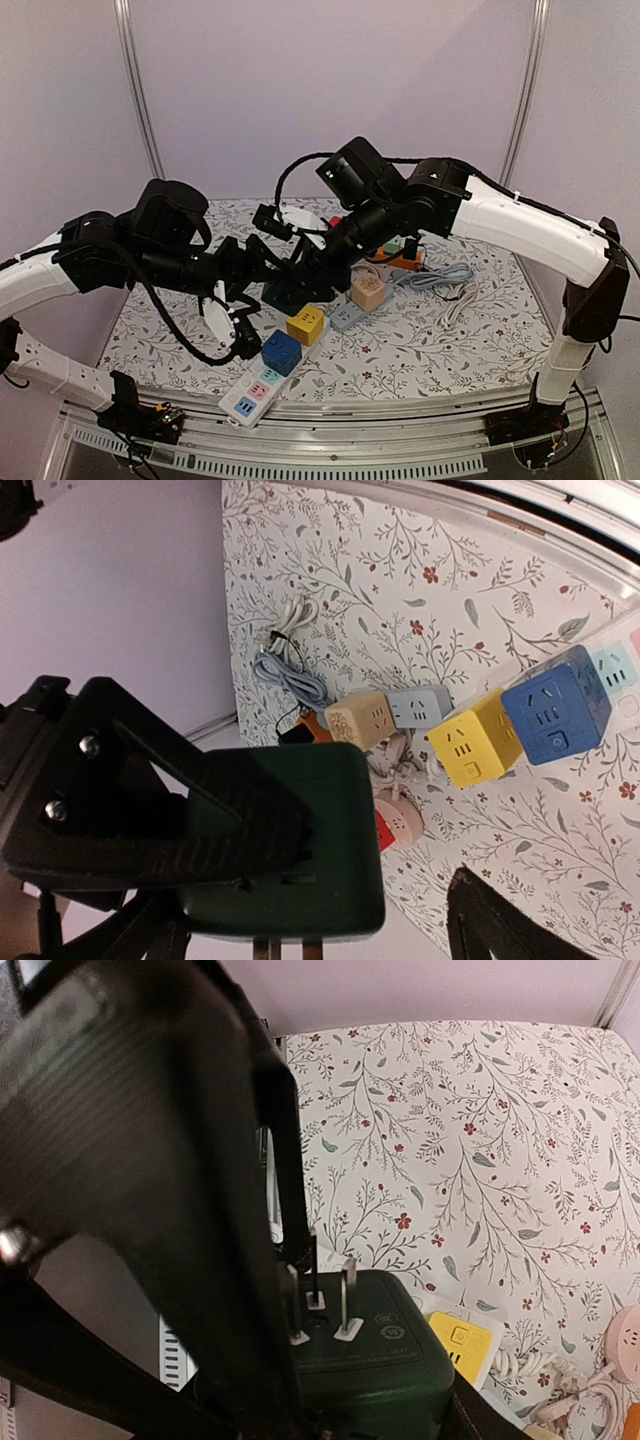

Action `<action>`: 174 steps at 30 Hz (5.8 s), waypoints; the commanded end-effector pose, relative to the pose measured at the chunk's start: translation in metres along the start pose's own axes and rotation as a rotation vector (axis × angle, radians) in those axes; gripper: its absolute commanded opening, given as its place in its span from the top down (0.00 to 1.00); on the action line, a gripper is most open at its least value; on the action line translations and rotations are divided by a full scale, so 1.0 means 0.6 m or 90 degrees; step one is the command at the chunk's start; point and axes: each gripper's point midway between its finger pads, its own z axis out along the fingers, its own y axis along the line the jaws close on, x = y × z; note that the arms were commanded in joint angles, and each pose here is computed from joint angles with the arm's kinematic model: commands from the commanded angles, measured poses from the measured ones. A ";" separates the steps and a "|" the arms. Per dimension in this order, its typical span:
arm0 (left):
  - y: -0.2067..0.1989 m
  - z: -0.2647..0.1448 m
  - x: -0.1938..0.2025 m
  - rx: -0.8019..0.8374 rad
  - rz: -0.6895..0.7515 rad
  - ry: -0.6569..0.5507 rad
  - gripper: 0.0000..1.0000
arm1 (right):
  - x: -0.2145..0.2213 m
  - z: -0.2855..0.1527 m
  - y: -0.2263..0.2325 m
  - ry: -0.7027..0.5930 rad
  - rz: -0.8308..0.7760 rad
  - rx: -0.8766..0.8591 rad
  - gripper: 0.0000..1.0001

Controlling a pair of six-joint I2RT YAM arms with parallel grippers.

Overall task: Insert the plug
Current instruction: Pick up the plug from the center of the board, then move the socket to the center of the board.

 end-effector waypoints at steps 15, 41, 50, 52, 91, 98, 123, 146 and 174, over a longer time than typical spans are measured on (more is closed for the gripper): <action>0.005 0.011 0.008 0.028 -0.054 0.045 1.00 | -0.022 0.003 0.027 -0.014 -0.053 -0.020 0.92; 0.083 -0.086 0.012 0.137 -1.170 -0.370 1.00 | -0.018 -0.126 0.017 -0.377 -0.498 0.298 0.01; 0.079 -0.077 0.006 0.176 -1.180 -0.386 1.00 | -0.069 -0.078 0.014 -0.400 -0.632 0.313 0.01; 0.079 -0.076 0.006 0.176 -1.179 -0.386 1.00 | -0.075 -0.074 0.017 -0.415 -0.636 0.308 0.01; 0.089 -0.079 -0.004 0.189 -1.156 -0.434 1.00 | -0.110 -0.044 0.027 -0.447 -0.537 0.211 0.16; 0.084 -0.077 -0.004 0.190 -1.160 -0.428 1.00 | -0.115 -0.050 0.030 -0.463 -0.530 0.208 0.34; -0.004 -0.144 0.097 -0.001 -0.959 -0.099 0.01 | -0.080 -0.073 -0.034 -0.233 -0.046 0.094 1.00; -0.367 -0.017 -0.055 0.491 -0.542 0.169 0.36 | 0.076 -0.044 -0.156 -0.055 0.405 0.264 1.00; -0.352 0.176 -0.043 0.225 -0.365 0.100 0.52 | 0.168 -0.078 -0.190 0.016 0.440 0.289 1.00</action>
